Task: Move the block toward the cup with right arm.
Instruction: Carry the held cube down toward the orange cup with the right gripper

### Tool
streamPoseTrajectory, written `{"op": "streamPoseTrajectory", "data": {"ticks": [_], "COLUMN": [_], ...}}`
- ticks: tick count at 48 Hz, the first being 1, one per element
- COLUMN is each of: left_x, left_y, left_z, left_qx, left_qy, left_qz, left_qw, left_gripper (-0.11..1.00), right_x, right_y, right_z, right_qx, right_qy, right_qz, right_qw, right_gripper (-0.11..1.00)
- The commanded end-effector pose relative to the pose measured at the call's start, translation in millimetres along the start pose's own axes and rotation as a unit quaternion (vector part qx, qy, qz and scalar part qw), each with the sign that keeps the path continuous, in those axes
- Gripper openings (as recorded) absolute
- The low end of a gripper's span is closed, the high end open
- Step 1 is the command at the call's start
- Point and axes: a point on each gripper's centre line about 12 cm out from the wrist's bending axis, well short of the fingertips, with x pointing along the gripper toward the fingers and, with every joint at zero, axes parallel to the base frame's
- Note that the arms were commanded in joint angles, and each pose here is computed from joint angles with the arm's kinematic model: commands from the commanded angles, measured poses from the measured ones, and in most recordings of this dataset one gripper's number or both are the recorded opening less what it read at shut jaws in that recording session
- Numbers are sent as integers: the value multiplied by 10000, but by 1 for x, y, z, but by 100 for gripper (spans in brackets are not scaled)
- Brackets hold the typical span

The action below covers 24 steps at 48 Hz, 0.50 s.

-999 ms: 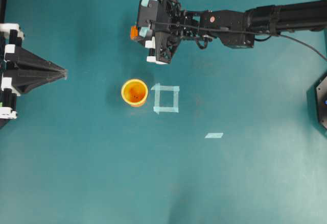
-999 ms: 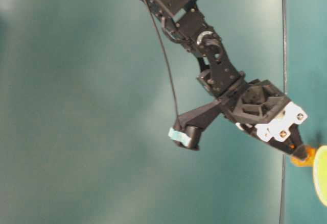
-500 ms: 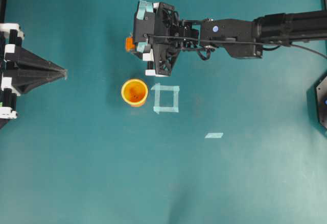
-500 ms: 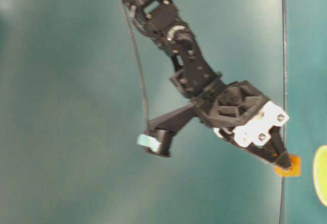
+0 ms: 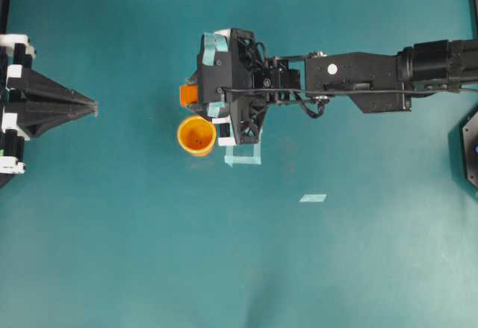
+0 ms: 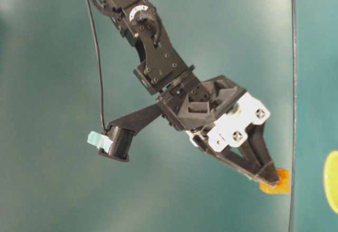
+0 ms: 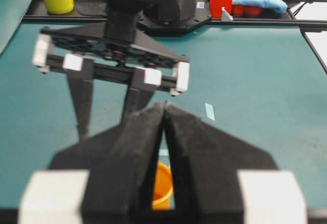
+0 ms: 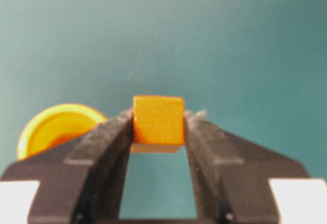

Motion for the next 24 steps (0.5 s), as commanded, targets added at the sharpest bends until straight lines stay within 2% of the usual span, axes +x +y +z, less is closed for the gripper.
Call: {"op": "streamPoseTrajectory", "data": {"ticks": [1, 15, 24], "left_x": [2, 2, 2], "left_y": [0, 0, 0], "left_z": [9, 9, 10], "left_qx": [8, 0, 0], "left_qy": [-130, -161, -184], "left_qz": [-2, 6, 6], "left_qw": [9999, 9999, 9998], "left_gripper": [8, 8, 8], "right_x": [-15, -19, -19], "right_y": [3, 25, 35], "right_z": [18, 16, 18], "right_qx": [70, 164, 124], "right_qy": [-262, -234, -250], "right_qz": [16, 223, 305], "right_qw": [9996, 9993, 9991], "right_gripper": [42, 42, 41]}}
